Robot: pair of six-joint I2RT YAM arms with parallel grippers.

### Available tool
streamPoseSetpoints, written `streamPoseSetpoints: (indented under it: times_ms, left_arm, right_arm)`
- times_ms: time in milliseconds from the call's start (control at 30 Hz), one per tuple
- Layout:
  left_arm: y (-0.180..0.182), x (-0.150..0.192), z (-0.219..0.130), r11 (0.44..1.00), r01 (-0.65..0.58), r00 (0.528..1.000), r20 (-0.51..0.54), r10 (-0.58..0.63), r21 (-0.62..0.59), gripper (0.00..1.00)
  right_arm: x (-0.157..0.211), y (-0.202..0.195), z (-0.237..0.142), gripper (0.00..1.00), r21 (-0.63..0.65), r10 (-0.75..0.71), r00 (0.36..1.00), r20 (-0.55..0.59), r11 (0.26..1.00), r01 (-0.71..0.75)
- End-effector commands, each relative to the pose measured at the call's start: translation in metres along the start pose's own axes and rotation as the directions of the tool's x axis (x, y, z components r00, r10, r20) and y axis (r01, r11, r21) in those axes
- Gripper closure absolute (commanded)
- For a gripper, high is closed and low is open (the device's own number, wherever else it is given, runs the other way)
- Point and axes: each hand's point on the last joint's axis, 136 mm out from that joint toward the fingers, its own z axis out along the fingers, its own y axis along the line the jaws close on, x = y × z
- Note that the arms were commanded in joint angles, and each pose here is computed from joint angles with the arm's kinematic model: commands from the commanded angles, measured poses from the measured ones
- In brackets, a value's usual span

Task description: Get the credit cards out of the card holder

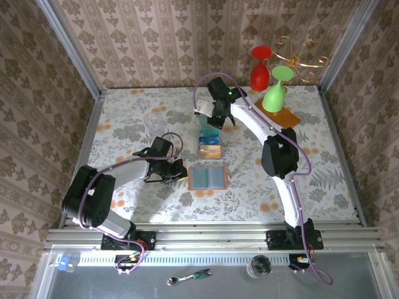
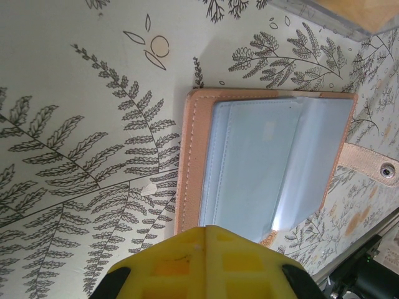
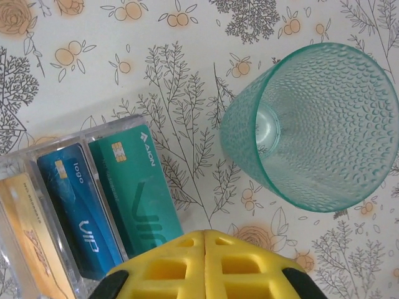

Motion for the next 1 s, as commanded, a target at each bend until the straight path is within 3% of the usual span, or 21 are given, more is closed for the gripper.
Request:
streamPoseSetpoints:
  times_ms: [0, 467, 967]
  left_arm:
    - [0.004, 0.0, 0.0, 1.0, 0.025, 1.0, -0.004, -0.025, -0.007, 0.98]
    - [0.005, 0.002, 0.0, 1.0, 0.027, 1.0, -0.009, -0.027, -0.007, 0.98]
    - [0.004, 0.002, -0.002, 1.0, 0.025, 1.0, -0.007, -0.025, -0.007, 0.98]
  right_arm:
    - [-0.005, -0.008, -0.009, 0.94, 0.036, 0.022, 0.999, 0.027, 0.999, -0.023]
    - [0.008, 0.009, 0.021, 0.97, -0.033, 0.037, 0.999, -0.003, 0.999, -0.037]
    - [0.018, 0.028, 0.029, 0.98, -0.099, 0.033, 0.999, -0.019, 0.995, -0.035]
